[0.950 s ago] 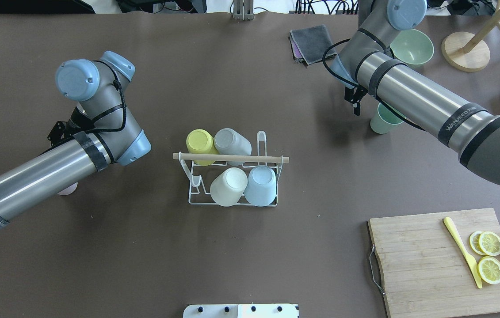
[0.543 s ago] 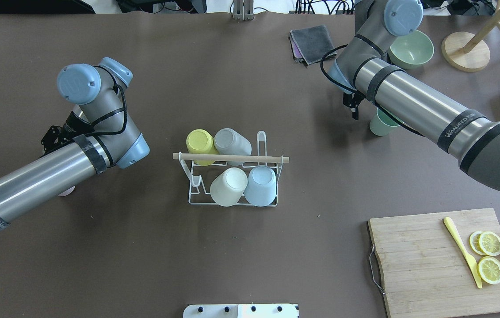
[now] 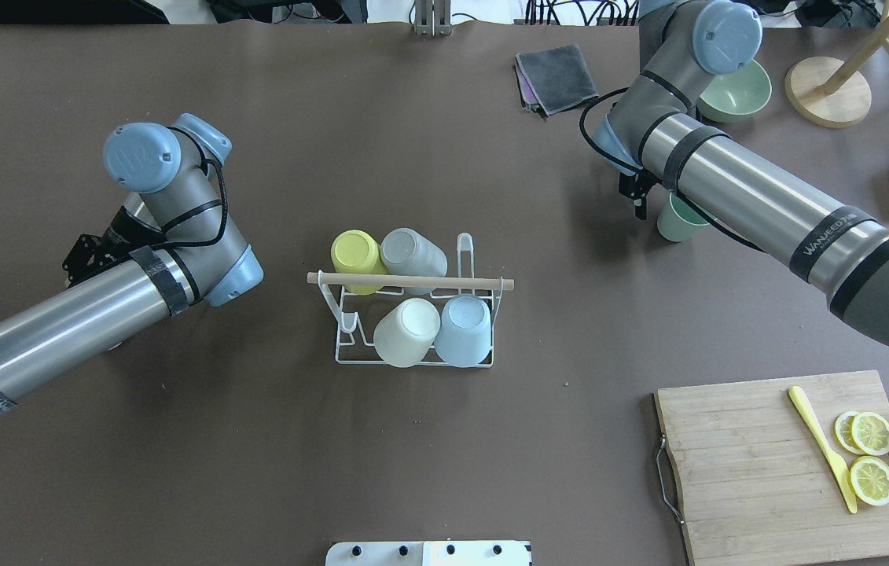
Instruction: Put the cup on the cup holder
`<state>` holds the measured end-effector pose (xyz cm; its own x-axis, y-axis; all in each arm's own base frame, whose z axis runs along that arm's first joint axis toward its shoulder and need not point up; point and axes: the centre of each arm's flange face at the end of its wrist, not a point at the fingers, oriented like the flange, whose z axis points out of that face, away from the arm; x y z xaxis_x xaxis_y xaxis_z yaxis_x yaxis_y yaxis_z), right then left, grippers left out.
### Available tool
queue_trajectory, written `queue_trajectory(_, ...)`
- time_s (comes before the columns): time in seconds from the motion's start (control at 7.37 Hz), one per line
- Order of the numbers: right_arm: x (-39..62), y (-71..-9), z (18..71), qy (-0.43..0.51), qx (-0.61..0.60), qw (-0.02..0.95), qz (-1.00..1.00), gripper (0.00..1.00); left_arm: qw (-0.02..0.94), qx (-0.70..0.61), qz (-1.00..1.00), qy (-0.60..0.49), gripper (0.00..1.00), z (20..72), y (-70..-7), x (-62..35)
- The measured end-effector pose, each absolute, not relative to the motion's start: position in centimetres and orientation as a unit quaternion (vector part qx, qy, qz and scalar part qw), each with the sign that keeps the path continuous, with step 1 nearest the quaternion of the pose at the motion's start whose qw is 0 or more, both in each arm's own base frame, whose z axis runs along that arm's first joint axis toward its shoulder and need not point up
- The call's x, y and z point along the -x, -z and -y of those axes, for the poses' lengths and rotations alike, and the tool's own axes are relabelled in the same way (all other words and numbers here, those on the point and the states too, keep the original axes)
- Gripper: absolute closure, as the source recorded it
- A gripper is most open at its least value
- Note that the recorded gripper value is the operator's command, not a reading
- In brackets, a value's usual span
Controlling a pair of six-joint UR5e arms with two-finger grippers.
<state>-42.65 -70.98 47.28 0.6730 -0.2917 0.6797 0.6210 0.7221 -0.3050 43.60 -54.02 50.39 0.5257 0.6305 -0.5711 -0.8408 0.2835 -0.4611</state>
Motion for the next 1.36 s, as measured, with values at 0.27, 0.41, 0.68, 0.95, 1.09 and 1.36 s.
queue_trajectory(0.27, 42.5, -47.5, 70.9, 0.260, 0.271, 0.874, 0.308, 0.00, 0.786, 0.389, -0.134, -0.461, 0.31, 53.6, -50.8, -42.9)
queue_trajectory(0.41, 42.4, -47.6, 70.8, 0.260, 0.275, 0.873, 0.307, 0.00, 0.787, 0.390, -0.135, -0.458, 0.47, 53.4, -50.9, -42.3)
queue_trajectory(0.68, 42.3, -48.0, 70.4, 0.270, 0.283, 0.870, 0.300, 0.00, 0.799, 0.371, -0.149, -0.450, 0.51, 53.7, -50.5, -39.5)
queue_trajectory(0.95, 42.6, -48.3, 70.0, 0.278, 0.287, 0.869, 0.292, 0.00, 0.820, 0.308, -0.198, -0.439, 0.52, 52.4, -49.3, -34.8)
queue_trajectory(1.09, 42.7, -48.4, 69.9, 0.281, 0.288, 0.869, 0.290, 0.06, 0.834, 0.247, -0.242, -0.430, 0.60, 50.8, -48.8, -33.1)
queue_trajectory(1.36, 42.7, -48.3, 70.0, 0.285, 0.287, 0.869, 0.286, 0.88, 0.860, 0.068, -0.316, -0.394, 0.59, 47.4, -46.2, -30.6)
